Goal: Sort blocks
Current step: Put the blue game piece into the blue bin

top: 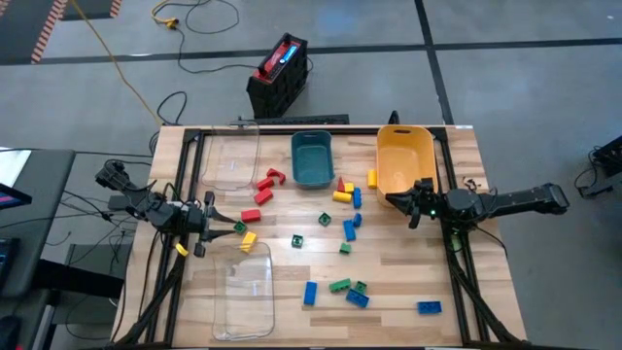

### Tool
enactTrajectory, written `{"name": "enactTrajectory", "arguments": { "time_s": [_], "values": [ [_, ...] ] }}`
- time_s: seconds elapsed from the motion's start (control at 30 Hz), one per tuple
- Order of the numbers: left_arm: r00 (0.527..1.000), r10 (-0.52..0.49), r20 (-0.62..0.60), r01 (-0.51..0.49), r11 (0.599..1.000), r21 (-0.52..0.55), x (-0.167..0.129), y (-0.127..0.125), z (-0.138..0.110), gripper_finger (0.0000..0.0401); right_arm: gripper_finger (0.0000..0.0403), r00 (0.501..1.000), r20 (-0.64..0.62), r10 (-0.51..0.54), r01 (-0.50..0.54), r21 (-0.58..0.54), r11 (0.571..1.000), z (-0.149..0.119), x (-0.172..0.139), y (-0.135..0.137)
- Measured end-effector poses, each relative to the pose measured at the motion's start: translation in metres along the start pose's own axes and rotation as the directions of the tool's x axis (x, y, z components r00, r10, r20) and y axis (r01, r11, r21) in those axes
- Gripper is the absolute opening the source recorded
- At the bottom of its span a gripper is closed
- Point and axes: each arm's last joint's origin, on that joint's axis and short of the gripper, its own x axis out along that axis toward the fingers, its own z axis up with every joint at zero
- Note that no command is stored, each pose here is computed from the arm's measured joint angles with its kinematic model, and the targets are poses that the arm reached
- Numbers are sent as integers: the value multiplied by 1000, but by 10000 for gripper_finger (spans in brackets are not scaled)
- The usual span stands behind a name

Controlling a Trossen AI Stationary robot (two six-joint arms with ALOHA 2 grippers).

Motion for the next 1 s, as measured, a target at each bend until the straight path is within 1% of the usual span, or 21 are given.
{"name": "enactTrajectory", "arguments": {
  "time_s": [0.07,0.17,0.27,0.37,0.4,0.5,0.6,0.7,0.77,0.9,1.0],
  "values": [
    [1000,0,1,0,1000,1,0,0,0,116,64,999,-22,27,-28,-46,999,-1,0,1],
    [1000,1,9,-1,1000,-11,0,0,1,116,64,992,-70,108,-114,-84,990,-1,0,4],
    [1000,21,18,-20,997,-76,0,1,2,116,64,988,-89,127,-136,-108,985,2,-2,9],
    [998,36,46,-30,991,-130,-1,2,7,116,64,981,-92,170,-183,-159,970,12,-5,19],
    [998,37,49,-30,990,-138,-2,2,9,116,64,981,-96,171,-186,-178,966,15,-6,22],
    [998,38,51,-30,990,-140,-4,3,14,116,64,985,-130,116,-145,-243,959,22,-4,32],
    [996,42,84,-28,987,-161,-6,5,23,116,64,980,-183,83,-137,-306,942,32,3,50],
    [994,74,78,-60,984,-170,-7,6,23,116,64,956,-293,1,-124,-402,907,34,15,70],
    [990,111,83,-93,977,-194,-8,8,26,116,64,921,-382,-76,-125,-473,872,30,27,84],
    [983,170,65,-154,969,-194,-8,10,26,118,75,826,-523,-210,-183,-601,778,17,50,112],
    [966,253,49,-241,954,-181,-6,11,26,123,101,753,-584,-303,-239,-672,701,8,66,134]
  ]
}}
